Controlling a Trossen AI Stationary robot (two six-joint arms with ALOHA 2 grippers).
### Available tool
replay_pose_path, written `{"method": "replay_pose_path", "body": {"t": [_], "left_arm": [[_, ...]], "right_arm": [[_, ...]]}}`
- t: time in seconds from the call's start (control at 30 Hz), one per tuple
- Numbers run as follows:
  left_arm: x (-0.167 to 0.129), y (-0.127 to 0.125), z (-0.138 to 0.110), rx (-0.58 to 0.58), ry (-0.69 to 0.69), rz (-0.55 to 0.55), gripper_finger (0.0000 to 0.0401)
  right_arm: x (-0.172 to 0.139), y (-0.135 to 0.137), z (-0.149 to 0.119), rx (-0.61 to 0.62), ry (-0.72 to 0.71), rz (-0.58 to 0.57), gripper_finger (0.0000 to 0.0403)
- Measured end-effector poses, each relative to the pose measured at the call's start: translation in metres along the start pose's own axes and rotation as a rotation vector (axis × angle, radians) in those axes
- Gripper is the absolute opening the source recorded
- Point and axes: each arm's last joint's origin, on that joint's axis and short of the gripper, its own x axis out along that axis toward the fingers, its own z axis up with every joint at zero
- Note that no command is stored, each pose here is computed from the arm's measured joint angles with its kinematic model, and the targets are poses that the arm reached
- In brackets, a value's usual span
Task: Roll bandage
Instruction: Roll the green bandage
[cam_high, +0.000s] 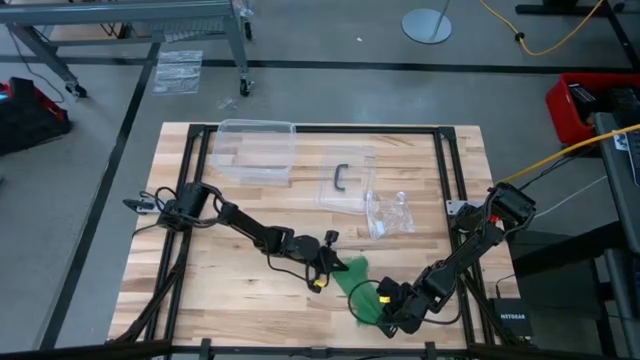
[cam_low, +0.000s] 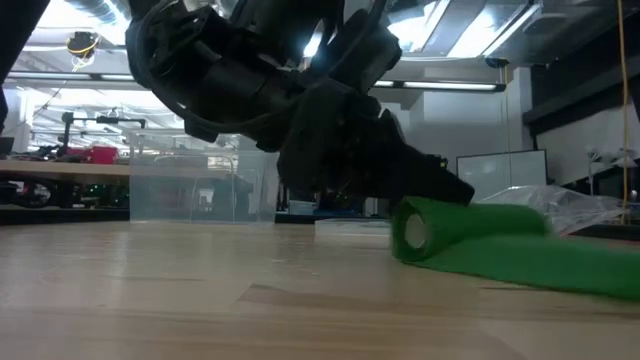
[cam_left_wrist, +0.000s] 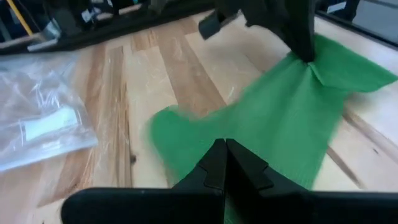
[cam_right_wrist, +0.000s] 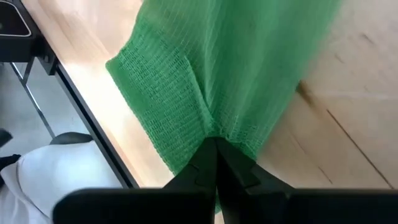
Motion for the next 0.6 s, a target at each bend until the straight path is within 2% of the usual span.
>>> {"method": "replay_pose_path", "body": {"t": [0.23,0.47,0.6], "left_arm": [[-0.01,0.0,0.028,0.037,-0.079,0.023,0.0],[-0.012,0.003,0.025,0.023,-0.034,0.026,0.0],[-0.012,-0.007,0.028,0.019,-0.059,-0.047,0.0]], "right_arm": [[0.0,0.0,0.0,0.0,-0.003,0.0,0.0005],[0.0,0.0,0.0,0.001,0.004,0.005,0.0005],[0.0,0.001,0.0,0.002,0.004,0.006,0.0005]]}}
